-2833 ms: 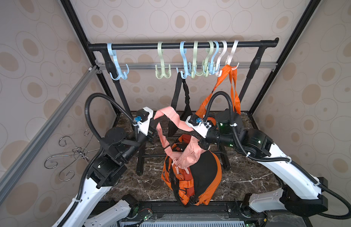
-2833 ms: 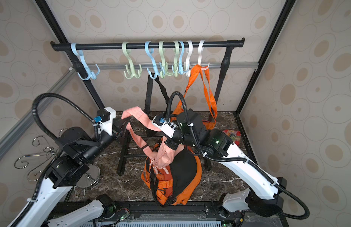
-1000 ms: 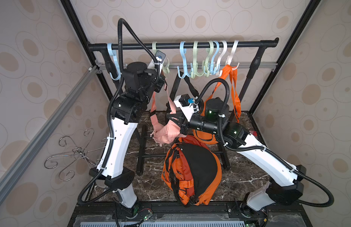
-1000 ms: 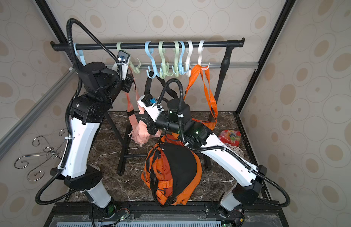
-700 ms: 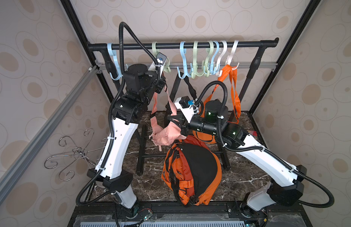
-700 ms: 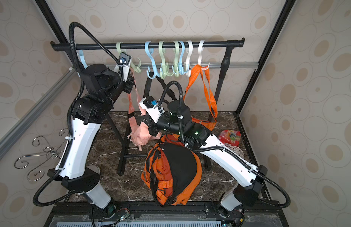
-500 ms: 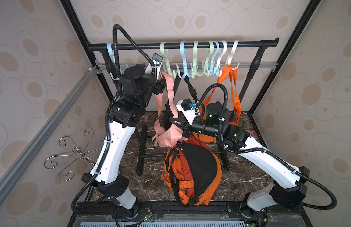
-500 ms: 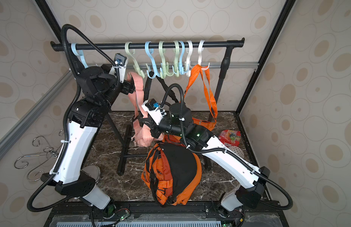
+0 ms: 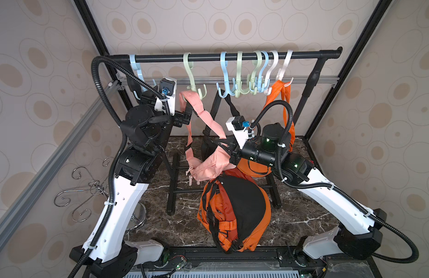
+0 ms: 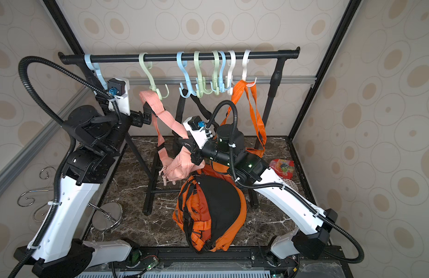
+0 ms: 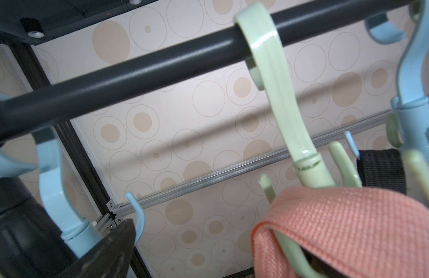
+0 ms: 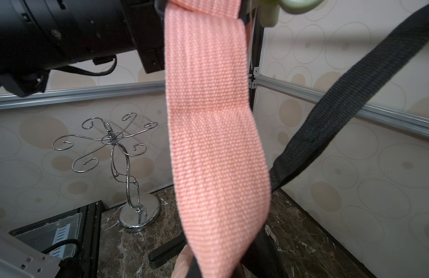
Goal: Hang the bag on a hook
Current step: Hang the bag on the hook.
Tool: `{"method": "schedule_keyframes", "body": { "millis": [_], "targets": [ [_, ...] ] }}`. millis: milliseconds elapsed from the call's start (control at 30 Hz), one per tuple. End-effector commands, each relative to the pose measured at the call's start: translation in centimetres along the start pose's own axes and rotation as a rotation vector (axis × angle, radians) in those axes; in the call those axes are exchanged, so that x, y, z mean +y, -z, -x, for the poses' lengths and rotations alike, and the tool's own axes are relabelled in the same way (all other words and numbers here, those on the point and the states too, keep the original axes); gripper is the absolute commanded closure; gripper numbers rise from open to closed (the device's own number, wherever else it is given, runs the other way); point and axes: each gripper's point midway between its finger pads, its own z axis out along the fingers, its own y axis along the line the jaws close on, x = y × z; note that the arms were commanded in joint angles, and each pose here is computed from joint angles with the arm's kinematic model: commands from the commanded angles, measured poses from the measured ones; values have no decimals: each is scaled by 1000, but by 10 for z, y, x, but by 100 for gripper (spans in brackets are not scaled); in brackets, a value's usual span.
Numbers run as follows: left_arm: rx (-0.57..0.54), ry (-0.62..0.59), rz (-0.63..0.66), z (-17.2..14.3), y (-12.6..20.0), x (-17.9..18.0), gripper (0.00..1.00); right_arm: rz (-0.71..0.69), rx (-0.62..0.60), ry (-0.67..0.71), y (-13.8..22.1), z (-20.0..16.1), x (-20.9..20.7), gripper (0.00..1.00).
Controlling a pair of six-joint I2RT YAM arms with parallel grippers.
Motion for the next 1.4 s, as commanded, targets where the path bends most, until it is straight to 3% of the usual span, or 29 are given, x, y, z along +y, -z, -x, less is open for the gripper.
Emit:
{"method": "schedule_keyframes", "body": {
  "millis": [0,400,800,1233,1367],
  "targets": [
    [230,-121,-113,-73,-4,-33,0,-90,-21,-45,1,16,-22,100],
    [226,-164,-107,-70,-19,-35,0,-158,-37,-114,-1,33,-49,100],
    [161,-138,-179,-48,-8,-32,0,-400,-27,-220,17,35,-115,100],
    [100,-26,-370,-13,-7,-32,0,-377,-44,-253,15,43,-116,100],
    [95,6,-399,-9,-12,-31,0,-363,-34,-230,19,44,-113,95]
  ]
}}
